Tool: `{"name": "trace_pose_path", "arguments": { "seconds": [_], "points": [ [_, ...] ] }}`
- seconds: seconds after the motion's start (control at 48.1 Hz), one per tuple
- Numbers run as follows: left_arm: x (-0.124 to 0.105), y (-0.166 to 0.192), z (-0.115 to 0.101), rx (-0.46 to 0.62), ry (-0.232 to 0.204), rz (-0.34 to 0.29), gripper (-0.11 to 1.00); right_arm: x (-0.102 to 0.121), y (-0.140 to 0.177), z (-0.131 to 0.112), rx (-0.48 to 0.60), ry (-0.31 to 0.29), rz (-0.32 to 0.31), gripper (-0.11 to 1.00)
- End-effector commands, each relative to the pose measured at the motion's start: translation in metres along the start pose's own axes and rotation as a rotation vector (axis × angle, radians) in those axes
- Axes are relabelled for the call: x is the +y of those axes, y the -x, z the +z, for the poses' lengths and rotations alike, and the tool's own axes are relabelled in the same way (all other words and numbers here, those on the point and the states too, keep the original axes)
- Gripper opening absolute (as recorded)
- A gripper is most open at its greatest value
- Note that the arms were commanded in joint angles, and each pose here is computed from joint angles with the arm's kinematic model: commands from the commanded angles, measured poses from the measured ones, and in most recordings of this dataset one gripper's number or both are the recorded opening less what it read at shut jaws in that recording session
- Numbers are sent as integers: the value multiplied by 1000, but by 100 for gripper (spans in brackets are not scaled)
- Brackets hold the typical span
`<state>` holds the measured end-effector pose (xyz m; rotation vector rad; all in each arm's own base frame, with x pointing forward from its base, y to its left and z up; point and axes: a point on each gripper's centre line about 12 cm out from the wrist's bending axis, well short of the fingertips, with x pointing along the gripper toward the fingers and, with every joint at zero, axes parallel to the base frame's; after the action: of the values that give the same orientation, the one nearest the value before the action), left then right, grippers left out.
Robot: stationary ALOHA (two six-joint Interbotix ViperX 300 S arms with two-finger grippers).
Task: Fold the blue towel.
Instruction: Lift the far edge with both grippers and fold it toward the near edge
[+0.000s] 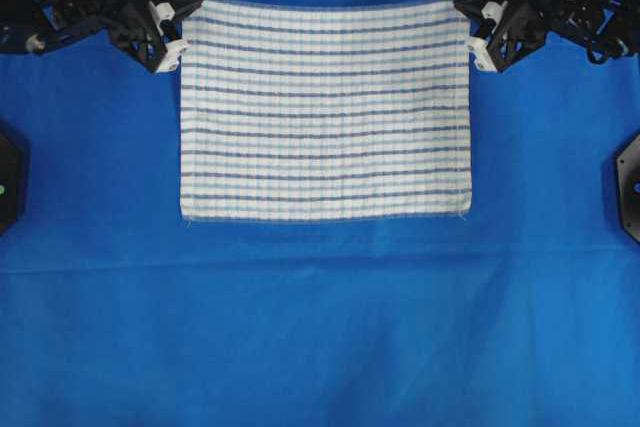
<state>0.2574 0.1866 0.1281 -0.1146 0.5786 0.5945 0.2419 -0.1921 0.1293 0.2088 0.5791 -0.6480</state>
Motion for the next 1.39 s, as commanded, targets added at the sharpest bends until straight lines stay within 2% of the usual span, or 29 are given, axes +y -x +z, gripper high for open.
{"name": "trace_pose_path", "arguments": {
  "seconds": [0.0, 0.291, 0.436, 0.644, 0.873, 1.122, 1.372],
  "points": [
    [-5, 6, 9, -36, -17, -13, 4, 3, 7, 9, -34, 2, 8, 7],
    [-32, 15, 4, -34, -67, -87, 4, 15, 22, -1, -25, 10, 42, 7],
    [-42, 30, 0, -45, -112, -118, 4, 24, 40, -7, -31, 23, 70, 7],
    [-65, 56, 1, -102, -153, -199, 4, 50, 68, -13, -48, 67, 162, 7],
    [-107, 88, -11, -130, -204, -361, 4, 85, 91, -25, -5, 88, 299, 7],
    [-137, 103, -22, -110, -194, -484, 3, 109, 99, -40, 77, 88, 385, 7],
    [-153, 102, -32, -69, -226, -532, 4, 120, 97, -46, 122, 87, 410, 7]
  ]
}}
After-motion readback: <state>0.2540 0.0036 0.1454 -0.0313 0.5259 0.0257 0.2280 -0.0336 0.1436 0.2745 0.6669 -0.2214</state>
